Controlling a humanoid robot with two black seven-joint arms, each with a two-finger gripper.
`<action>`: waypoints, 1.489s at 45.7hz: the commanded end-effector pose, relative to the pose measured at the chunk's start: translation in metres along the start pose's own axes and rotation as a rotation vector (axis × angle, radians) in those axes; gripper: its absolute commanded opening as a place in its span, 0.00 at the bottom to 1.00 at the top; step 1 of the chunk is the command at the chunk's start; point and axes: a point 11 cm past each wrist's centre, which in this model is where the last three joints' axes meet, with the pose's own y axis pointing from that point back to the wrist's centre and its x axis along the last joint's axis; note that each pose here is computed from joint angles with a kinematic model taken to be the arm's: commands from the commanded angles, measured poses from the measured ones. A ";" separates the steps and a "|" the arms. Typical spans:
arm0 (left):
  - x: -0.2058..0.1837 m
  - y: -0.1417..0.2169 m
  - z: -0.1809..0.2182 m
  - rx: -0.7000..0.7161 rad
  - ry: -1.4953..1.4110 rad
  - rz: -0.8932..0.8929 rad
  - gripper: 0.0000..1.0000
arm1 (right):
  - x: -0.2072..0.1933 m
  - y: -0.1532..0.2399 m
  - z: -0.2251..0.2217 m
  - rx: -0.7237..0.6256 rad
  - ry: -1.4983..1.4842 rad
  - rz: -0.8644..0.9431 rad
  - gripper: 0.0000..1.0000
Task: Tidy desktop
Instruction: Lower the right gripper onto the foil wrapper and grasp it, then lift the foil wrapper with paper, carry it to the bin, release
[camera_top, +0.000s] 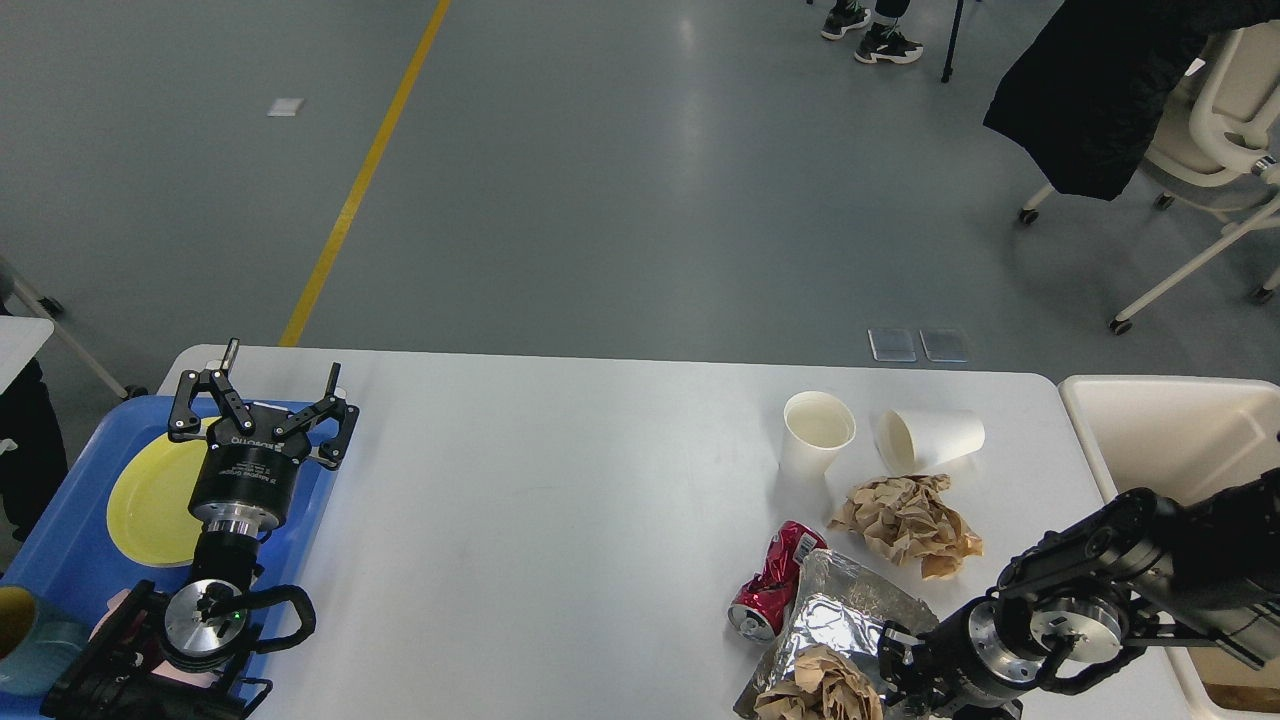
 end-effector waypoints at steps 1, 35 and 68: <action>0.000 0.000 0.000 0.000 0.000 0.000 0.96 | -0.001 0.001 -0.001 0.001 0.003 -0.016 0.00; 0.000 0.000 0.000 -0.001 0.001 0.000 0.96 | 0.014 0.105 -0.030 0.108 0.024 -0.176 0.00; 0.000 0.000 0.000 -0.001 0.001 0.000 0.96 | 0.058 0.312 -0.058 0.068 0.118 0.163 0.00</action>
